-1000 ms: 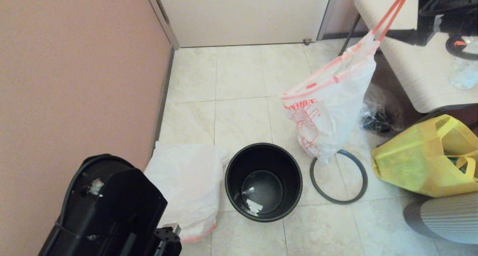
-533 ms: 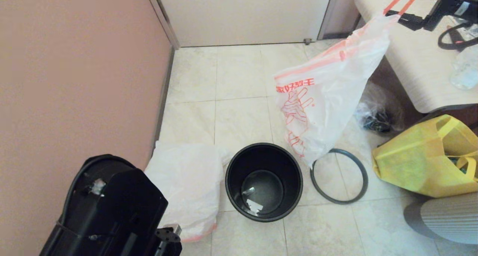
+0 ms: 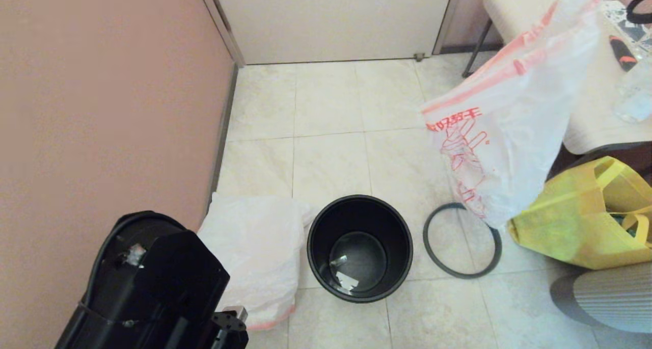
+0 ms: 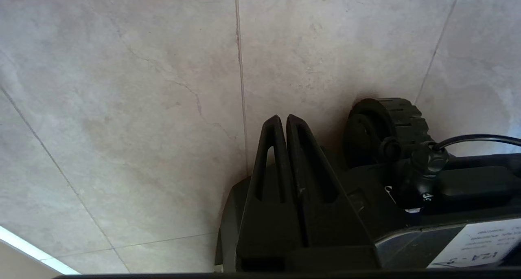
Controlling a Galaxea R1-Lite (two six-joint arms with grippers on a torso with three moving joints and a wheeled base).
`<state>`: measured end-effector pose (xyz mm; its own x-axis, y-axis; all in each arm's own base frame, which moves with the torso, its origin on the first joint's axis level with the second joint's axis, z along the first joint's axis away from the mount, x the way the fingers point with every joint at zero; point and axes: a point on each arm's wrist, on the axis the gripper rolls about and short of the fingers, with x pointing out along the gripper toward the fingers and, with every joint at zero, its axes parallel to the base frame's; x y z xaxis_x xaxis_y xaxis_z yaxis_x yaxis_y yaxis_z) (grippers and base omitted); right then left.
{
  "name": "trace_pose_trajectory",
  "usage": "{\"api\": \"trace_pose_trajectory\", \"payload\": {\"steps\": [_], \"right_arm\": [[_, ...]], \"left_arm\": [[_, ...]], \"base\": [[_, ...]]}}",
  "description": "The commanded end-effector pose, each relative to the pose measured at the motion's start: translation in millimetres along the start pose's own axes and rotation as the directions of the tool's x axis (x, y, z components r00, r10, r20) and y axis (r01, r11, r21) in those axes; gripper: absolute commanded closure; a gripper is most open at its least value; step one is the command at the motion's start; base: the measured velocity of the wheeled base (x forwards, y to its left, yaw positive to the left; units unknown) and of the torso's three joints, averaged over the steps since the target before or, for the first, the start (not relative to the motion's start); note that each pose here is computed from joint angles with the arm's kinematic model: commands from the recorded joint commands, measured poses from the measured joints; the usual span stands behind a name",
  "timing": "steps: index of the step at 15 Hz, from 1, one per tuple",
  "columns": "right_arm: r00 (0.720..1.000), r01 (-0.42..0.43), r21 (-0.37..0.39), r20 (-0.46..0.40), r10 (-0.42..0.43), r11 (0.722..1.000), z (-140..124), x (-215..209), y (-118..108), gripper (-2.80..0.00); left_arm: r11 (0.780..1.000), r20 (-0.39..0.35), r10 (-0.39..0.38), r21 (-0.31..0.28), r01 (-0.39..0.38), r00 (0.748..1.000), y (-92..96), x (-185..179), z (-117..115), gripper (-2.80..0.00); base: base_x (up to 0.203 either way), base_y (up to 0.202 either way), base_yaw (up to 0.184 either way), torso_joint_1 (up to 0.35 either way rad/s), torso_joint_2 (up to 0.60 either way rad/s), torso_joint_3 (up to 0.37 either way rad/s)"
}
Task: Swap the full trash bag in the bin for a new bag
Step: Place the trash bag on the floor
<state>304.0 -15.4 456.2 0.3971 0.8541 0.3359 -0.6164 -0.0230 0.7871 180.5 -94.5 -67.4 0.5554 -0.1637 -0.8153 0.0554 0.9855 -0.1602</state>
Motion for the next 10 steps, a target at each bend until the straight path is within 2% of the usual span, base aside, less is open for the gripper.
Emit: {"api": "trace_pose_trajectory", "payload": {"steps": [1, 6, 8, 10], "right_arm": [[1.0, -0.017, 0.008, -0.005, 0.017, 1.0, -6, 0, 16, -2.8], [1.0, -0.022, 0.11, 0.023, 0.02, 0.994, -12, -3, 33, -2.8], [0.998, 0.029, 0.205, 0.046, -0.039, 0.978, -14, -8, 34, -2.8], [0.996, 0.058, 0.26, 0.053, -0.074, 0.964, -16, -11, 35, -2.8]], "left_arm": [[1.0, -0.026, 0.014, 0.001, -0.014, 1.0, 3.3, -6, -5, 0.0], [1.0, -0.026, 0.014, 0.003, -0.014, 1.0, 3.3, -6, -5, 0.0], [1.0, -0.026, 0.013, 0.004, -0.013, 1.0, 3.1, -6, -5, 0.0], [1.0, -0.026, 0.013, 0.008, -0.013, 1.0, 3.1, -6, -5, 0.0]], "base": [[0.0, 0.0, 0.0, 0.0, 0.0, 0.0], [0.0, 0.0, 0.0, 0.0, 0.0, 0.0], [0.0, 0.0, 0.0, 0.0, 0.0, 0.0], [0.0, 0.0, 0.0, 0.0, 0.0, 0.0]]}}
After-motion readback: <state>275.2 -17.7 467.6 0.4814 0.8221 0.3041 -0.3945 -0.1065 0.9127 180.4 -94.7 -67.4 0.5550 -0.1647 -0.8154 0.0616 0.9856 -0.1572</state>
